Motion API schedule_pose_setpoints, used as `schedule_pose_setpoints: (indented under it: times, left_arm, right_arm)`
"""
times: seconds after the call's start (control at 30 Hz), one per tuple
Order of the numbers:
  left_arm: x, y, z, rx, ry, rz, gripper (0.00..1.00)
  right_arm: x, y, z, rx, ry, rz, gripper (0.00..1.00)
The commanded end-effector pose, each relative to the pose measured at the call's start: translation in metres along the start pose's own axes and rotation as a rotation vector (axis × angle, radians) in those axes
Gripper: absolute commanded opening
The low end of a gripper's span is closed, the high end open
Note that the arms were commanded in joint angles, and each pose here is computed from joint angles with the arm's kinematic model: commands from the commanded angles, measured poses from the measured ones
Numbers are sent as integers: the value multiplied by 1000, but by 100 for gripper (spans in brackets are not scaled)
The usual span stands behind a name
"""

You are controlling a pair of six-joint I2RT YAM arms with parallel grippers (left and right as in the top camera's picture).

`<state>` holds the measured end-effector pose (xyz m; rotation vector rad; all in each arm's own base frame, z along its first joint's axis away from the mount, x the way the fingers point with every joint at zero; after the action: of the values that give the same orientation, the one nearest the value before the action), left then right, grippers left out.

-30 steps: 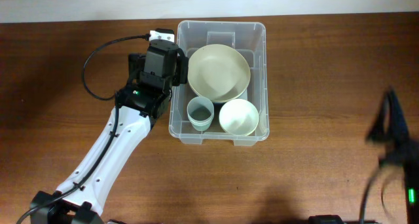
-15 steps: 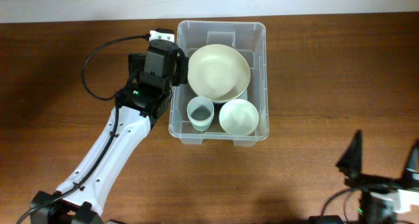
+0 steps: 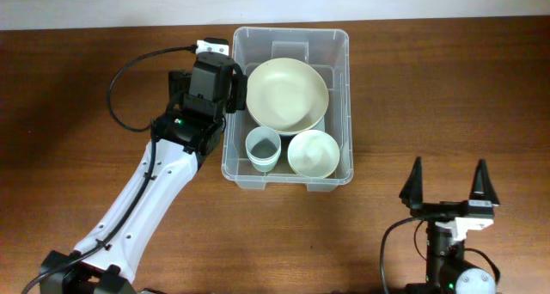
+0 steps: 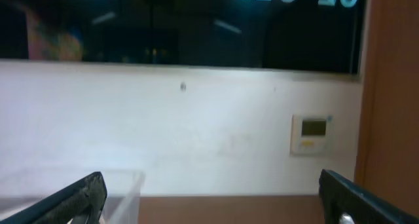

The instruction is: Pack container

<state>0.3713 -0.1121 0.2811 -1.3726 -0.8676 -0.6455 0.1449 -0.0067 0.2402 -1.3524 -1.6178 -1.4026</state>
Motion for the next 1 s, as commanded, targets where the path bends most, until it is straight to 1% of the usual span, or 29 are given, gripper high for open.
schedule_pose_setpoints:
  times: [0.0,0.17,0.37,0.73,0.97]
  left_arm:
    - [12,-9,3,2,-10,-38,99]
    - [11,-9,3,2,-9,-36,99]
    - [11,-9,3,2,-9,-36,99]
    - [11,-9,3,2,-9,-36,99]
    - [11,-9,3,2,-9,-36,100]
  right_arm:
    - [-8,-1,3,15,-5,5,99]
    - [-22,-2,8,34,-9,65,99]
    - [-43,-5,14,77,-18,199,99]
    - [-72,-15,23,141,-35,392,99]
    - [-72,-16,25,161,-31,392,99]
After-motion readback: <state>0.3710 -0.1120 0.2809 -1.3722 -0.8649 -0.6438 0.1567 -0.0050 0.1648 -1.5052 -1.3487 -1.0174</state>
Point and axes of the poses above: each gripper's point midway between its finger pads, its own y axis out along the fingers, its own z axis along the line the jaws close on, x = y × z, the point moved 9 cm from there along -y, back along the fingers, and after that the axes turned 14 degrees about -y, right-handed, at the moved point
